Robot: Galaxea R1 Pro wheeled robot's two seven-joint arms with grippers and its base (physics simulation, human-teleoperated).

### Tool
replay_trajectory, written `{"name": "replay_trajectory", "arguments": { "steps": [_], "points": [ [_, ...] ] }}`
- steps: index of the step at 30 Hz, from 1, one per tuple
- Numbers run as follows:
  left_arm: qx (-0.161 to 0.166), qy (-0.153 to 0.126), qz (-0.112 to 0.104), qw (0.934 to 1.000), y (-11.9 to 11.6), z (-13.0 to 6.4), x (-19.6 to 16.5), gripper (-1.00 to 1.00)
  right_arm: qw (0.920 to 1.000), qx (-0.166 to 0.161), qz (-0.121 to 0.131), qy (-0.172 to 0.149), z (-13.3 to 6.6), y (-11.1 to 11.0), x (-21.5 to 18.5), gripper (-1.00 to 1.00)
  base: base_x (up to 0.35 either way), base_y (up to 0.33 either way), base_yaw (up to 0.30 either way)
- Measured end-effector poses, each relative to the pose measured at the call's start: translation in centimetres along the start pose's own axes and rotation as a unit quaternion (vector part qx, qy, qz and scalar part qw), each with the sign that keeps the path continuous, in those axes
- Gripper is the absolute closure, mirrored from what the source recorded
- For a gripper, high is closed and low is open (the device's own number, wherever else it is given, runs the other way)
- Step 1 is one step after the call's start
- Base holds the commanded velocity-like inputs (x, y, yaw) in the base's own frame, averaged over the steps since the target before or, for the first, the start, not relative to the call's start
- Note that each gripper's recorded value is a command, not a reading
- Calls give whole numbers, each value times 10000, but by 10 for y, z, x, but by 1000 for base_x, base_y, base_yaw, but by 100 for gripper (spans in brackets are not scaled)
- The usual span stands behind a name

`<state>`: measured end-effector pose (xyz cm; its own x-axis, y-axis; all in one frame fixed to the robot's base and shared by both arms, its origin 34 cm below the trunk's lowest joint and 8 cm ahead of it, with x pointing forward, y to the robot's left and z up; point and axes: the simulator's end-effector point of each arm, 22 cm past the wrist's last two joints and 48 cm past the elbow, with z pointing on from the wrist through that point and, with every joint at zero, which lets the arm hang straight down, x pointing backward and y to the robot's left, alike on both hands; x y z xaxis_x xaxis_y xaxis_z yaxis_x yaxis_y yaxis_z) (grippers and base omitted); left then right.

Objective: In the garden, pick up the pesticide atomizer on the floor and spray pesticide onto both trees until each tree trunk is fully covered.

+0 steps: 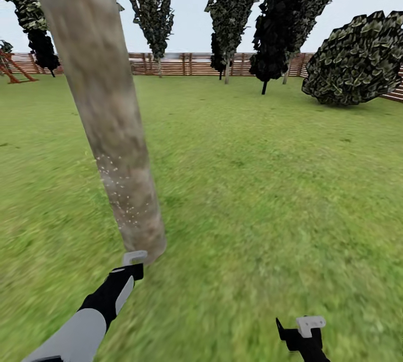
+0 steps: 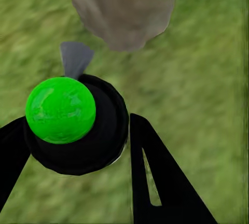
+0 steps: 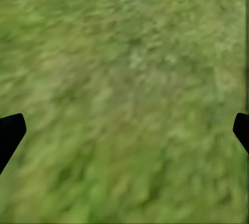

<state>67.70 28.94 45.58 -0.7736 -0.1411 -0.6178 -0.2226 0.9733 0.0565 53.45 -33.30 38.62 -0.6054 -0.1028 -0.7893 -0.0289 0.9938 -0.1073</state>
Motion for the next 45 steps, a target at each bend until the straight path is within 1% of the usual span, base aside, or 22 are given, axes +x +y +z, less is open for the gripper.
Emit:
{"name": "replay_trajectory", "arguments": {
  "steps": [5, 21, 33, 45],
  "points": [
    [3, -4, -9, 10000, -1, 0, 0, 100, 10000, 0, 0, 0, 0, 0, 0, -100, 116, -249, 211],
    [5, -10, -14, 10000, -1, 0, 0, 100, 10000, 0, 0, 0, 0, 0, 0, -100, 3, -271, 276],
    [10, -8, -14, 10000, -2, 0, 0, 100, 10000, 0, 0, 0, 0, 0, 0, -100, 0, -271, 49],
    [13, -1, -14, 10000, -2, 0, 0, 100, 10000, 0, 0, 0, 0, 0, 0, -100, 0, -271, 260]
  ]
}}
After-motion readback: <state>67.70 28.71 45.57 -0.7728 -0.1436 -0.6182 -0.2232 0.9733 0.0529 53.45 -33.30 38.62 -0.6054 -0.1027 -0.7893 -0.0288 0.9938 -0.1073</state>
